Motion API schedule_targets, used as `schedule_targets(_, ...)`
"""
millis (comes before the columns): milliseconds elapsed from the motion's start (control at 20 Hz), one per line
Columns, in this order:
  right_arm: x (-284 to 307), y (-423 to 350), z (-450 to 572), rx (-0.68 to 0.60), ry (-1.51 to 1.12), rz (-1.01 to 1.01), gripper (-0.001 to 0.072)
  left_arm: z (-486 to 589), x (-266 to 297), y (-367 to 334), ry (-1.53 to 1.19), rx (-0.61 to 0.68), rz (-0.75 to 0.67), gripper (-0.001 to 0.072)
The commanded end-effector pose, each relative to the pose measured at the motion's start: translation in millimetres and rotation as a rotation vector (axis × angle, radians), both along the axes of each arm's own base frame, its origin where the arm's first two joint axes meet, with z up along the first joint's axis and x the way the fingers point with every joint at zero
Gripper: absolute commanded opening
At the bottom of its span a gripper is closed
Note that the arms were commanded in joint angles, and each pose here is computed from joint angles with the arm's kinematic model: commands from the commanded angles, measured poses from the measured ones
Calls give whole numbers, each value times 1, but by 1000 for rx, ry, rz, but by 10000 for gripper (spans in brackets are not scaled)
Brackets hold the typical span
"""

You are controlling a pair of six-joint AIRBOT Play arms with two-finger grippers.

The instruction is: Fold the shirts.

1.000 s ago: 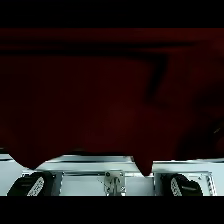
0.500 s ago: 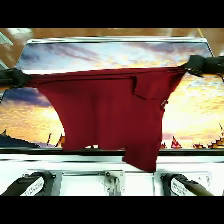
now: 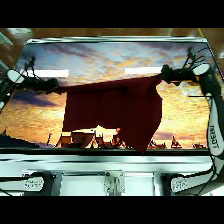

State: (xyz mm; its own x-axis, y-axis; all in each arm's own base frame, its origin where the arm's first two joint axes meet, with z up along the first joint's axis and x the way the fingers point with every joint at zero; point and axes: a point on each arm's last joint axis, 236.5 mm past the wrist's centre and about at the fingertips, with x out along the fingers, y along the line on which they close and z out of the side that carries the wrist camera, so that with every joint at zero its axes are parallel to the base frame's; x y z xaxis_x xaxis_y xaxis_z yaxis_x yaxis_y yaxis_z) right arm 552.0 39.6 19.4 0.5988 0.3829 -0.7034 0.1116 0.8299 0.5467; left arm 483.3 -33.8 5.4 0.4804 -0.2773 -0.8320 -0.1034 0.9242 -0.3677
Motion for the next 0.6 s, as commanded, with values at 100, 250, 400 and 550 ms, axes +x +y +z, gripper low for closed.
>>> schedule_targets(100, -10, 42, -34, -4, 82, 87, 528, -48, -15, -23, 180, -154, 2, 576)
schedule_targets(250, -37, 7, -10, -105, 116, 125, 626, -40, -56, 28, 348, -127, -9, 638)
schedule_targets(400, -113, -58, -17, -235, 382, 167, 625, -36, -113, 64, 491, -189, -34, 641)
schedule_targets(550, -176, -67, -40, -82, 607, 191, 625, -64, -161, 70, 587, -278, 14, 677)
